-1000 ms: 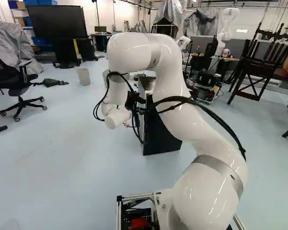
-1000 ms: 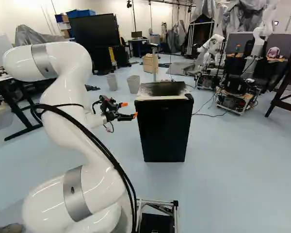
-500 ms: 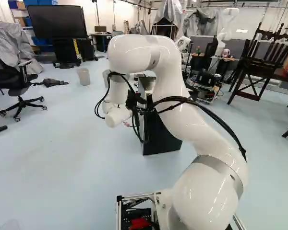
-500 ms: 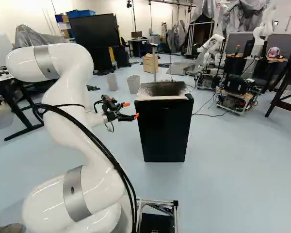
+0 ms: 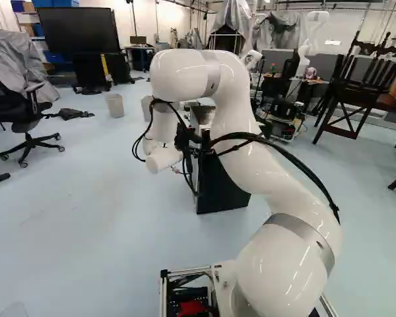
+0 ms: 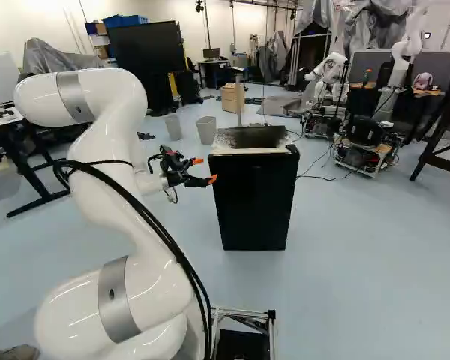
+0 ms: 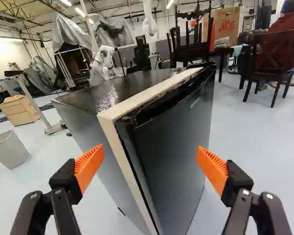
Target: Grab a drink from the fridge
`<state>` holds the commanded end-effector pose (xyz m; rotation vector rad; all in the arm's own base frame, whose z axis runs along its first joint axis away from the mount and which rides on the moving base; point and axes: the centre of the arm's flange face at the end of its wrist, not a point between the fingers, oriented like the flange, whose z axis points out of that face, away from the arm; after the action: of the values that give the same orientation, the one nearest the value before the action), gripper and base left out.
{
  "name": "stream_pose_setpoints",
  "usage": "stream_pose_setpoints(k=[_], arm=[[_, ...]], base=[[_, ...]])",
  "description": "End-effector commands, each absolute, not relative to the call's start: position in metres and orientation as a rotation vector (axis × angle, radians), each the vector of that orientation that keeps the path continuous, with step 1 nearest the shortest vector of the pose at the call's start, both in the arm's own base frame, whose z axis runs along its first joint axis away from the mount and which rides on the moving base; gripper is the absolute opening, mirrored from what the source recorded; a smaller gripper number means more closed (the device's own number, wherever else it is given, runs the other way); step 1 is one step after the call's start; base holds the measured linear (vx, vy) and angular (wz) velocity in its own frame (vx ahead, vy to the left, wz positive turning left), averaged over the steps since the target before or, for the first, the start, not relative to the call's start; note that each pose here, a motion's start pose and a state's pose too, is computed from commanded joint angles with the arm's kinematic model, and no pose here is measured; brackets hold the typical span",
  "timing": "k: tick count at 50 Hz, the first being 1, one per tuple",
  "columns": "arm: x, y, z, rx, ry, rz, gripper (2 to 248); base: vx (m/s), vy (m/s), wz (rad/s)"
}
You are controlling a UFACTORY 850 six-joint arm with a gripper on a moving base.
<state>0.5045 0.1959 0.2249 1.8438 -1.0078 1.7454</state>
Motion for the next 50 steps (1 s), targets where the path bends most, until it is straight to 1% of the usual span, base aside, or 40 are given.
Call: stream_pose_setpoints(k=[38,50], arm=[[0.515,0.182,0.225,1.815,-1.039,1.734,247],[0.516,0.182,0.225,1.832,-0.946,1.682,247]], base=[[0.0,0.0,0.0],[0.0,0.0,0.0]])
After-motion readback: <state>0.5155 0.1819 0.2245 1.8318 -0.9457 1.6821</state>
